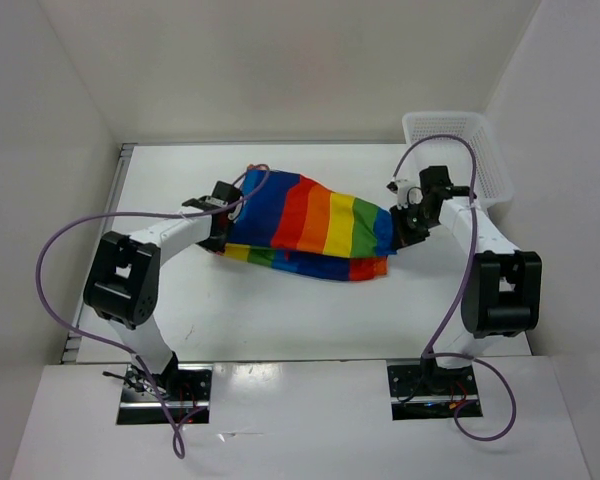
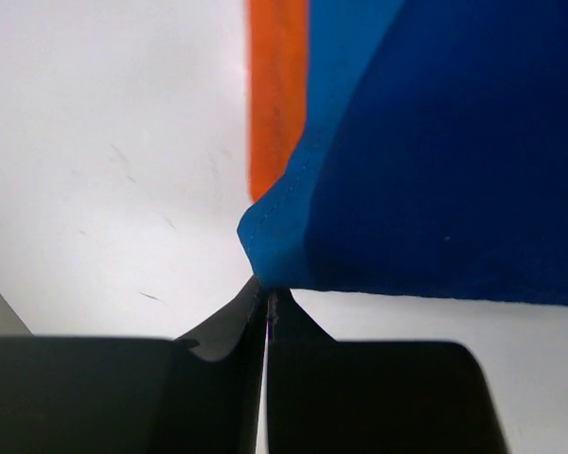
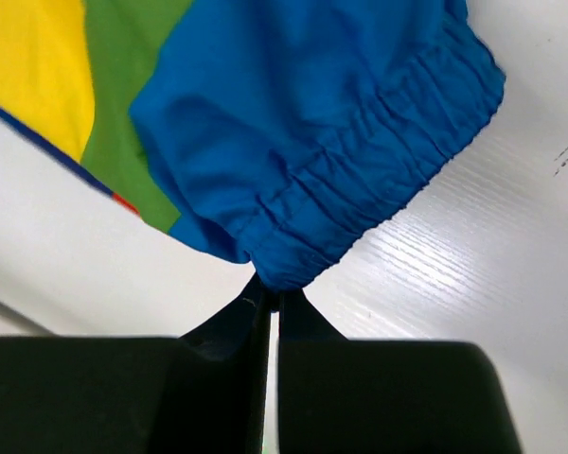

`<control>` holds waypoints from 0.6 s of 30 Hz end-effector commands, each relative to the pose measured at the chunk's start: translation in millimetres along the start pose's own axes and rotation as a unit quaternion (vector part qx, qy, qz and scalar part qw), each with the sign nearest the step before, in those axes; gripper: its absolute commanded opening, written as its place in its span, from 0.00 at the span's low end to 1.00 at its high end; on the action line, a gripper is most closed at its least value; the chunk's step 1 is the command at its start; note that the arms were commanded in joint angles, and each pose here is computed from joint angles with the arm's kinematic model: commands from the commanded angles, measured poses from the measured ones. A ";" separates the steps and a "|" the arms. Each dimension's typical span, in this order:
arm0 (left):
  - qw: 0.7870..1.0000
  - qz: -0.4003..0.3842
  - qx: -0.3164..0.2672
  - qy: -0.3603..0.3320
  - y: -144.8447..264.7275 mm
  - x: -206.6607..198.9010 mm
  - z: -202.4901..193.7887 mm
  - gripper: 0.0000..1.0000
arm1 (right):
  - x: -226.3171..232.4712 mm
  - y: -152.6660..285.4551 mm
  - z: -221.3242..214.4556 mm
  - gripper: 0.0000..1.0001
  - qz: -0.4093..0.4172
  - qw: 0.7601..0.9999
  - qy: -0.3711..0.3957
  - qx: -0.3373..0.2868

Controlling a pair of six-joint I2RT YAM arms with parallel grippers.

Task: Fold and stack the shorts
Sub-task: Fold the shorts

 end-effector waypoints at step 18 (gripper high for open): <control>0.995 0.055 -0.027 0.073 -3.5 50.3 17.5 0.00 | 51.8 10.0 -43.8 0.00 0.192 0.953 0.137 0.191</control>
Point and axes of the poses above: each gripper's point midway between its finger pads, its own y axis back along the fingers, its own x axis along the line the jaws close on, z = x × y, the point moved 7 cm from there along y, back along the fingers, and after that the axes turned 1 degree about -y, right-handed, at the moved point
